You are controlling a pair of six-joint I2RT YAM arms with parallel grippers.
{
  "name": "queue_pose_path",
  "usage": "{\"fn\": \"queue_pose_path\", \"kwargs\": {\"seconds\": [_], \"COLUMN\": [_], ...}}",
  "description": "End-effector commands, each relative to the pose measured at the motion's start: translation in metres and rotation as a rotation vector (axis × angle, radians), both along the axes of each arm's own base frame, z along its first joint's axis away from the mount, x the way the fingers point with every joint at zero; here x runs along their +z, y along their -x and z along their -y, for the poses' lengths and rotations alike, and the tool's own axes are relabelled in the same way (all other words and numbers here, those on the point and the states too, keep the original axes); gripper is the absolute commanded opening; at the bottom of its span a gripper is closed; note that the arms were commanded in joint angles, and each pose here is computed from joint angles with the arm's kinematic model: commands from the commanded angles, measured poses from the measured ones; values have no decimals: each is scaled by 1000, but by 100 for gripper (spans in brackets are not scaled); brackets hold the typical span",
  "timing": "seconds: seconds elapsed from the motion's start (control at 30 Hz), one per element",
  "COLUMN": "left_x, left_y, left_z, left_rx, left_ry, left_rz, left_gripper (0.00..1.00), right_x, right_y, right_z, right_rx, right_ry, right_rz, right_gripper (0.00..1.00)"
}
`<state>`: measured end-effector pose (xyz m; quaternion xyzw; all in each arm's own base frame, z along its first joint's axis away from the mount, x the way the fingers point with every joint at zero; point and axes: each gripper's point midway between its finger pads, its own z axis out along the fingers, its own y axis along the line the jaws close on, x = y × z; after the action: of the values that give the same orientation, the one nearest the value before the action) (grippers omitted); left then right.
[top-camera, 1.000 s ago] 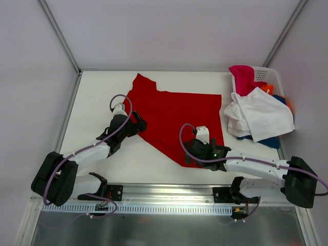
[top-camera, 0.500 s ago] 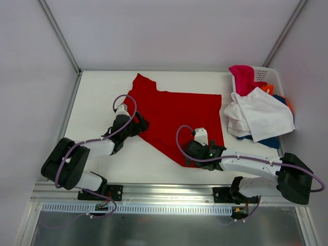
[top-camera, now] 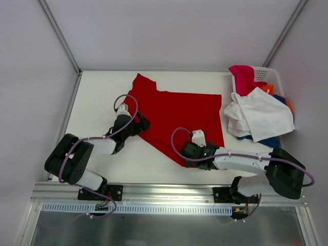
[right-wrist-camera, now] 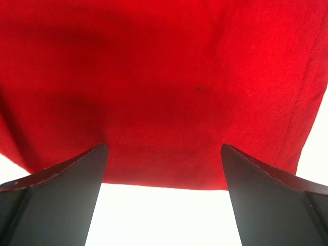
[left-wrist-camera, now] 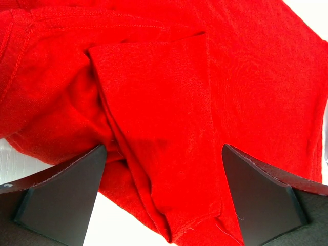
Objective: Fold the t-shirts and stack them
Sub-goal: Flatten the tshirt out
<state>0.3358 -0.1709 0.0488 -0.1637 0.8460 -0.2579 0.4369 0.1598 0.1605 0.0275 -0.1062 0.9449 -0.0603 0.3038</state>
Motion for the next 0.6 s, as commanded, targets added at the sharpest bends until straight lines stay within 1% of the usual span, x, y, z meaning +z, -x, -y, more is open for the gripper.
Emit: {"fn": "queue_pose_path", "kwargs": {"seconds": [0.0, 0.3, 0.57], "left_x": [18, 19, 15], "left_y": [-10, -20, -26], "left_z": [3, 11, 19], "left_rx": [-1, -12, -20], "left_ry": [20, 47, 74], "left_rz": [49, 51, 37], "left_gripper": [97, 95, 95], "right_x": [8, 8, 6], "right_y": [-7, -8, -9], "right_z": [-15, -15, -14], "right_rx": [1, 9, 10], "right_ry": [-28, -13, 5], "right_rz": [22, 25, 25], "right_gripper": [97, 97, 97]}}
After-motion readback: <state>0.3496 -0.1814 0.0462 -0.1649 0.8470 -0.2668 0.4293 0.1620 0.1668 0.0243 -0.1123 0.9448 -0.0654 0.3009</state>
